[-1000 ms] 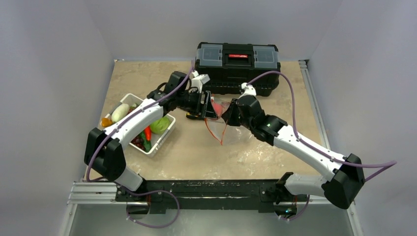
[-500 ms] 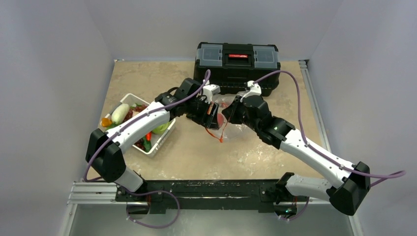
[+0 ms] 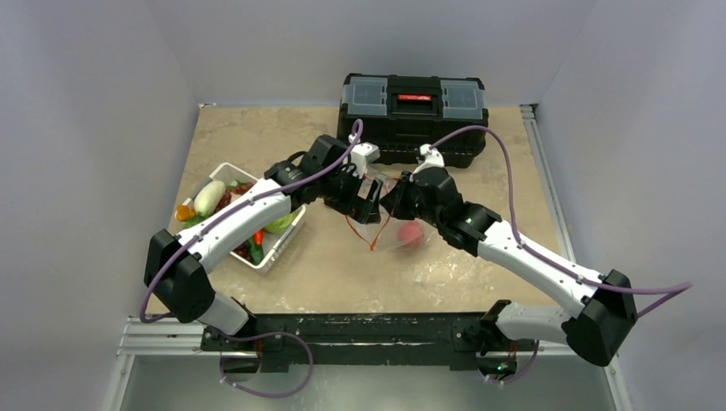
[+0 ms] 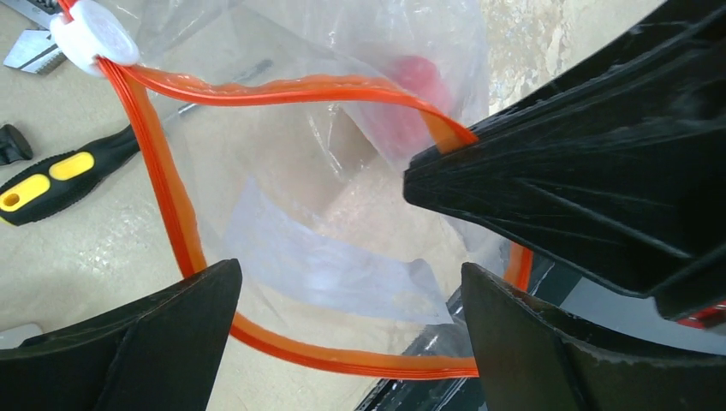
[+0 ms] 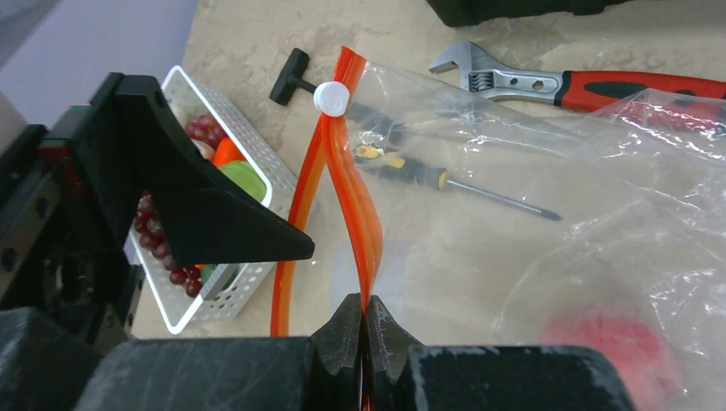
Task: Place the food in the zip-top bag and seal the zipper
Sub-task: Pick up the fake vegetable from the bin.
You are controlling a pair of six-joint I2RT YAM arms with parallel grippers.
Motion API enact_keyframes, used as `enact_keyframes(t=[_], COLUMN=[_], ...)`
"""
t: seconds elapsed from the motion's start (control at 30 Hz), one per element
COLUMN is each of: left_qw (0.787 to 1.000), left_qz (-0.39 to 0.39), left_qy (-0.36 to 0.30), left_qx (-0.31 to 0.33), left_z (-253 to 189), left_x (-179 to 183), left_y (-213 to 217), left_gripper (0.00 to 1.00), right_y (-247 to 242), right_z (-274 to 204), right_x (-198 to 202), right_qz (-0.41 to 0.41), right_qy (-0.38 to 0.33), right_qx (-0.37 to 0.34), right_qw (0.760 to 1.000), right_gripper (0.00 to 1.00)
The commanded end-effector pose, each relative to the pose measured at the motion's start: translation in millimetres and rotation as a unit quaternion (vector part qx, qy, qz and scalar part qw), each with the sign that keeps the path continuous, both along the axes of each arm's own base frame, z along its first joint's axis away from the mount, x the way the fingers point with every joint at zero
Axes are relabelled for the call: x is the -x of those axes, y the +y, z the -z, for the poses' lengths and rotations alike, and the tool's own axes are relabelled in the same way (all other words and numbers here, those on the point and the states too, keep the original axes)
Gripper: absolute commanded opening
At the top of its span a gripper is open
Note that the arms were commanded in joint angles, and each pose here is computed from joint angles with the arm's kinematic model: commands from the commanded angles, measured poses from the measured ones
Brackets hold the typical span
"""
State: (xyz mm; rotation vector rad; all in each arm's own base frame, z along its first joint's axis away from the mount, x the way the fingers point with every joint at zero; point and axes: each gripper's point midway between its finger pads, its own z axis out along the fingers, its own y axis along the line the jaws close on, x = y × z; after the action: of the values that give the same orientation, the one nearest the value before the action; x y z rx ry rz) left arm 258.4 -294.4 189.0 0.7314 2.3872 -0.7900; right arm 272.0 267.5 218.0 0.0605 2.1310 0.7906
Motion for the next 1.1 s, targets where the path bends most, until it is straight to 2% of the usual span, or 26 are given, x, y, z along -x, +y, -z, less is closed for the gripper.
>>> enact_keyframes(t=[0.0,0.2,0.5,0.67,0.87,0.97,1.07], left_qw=[0.998,0.996,0.972,0.966,0.958,0.951,0.95], left_qz=[0.0,-0.007,-0.002,-0.025,-0.156,-0.221,-0.253], left_qy=[-0.055,-0.085,-0.204,-0.226,-0.236,-0.217,-0.173], left_qx=[0.015,0.03,0.118,0.121,0.041,-0.026,-0.06], left_z=[-35.2,-53.4,-109.9,-116.3,-100.7,-83.8,-64.6], left_x=[-6.4,-3.2,14.3,13.1,-14.9,-23.2,-22.2], left_y=[2.8,10.1,24.6,34.3,76.1,103.0,125.1], left_gripper=[1.0,1.0,1.0,1.0,0.99,1.0,1.0], right_y=[13.8,15.4,8.0,2.4,-19.8,-31.7,-42.0], right_z=[-18.2,-18.3,0.7,-3.2,-8.5,-10.5,-10.7], right_x=[-4.3,-4.5,-4.7,-2.8,0.6,2.8,4.8], right_qz=[-0.018,-0.017,-0.001,0.003,0.029,0.04,0.052], right_qy=[-0.007,-0.002,0.01,0.004,-0.011,-0.023,-0.034], right_qx=[-0.012,-0.015,0.002,0.005,0.031,0.042,0.05], right_qw=[1.0,1.0,1.0,1.0,0.999,0.998,0.997], right_gripper=[0.0,0.0,0.0,0.0,0.0,0.0,0.0])
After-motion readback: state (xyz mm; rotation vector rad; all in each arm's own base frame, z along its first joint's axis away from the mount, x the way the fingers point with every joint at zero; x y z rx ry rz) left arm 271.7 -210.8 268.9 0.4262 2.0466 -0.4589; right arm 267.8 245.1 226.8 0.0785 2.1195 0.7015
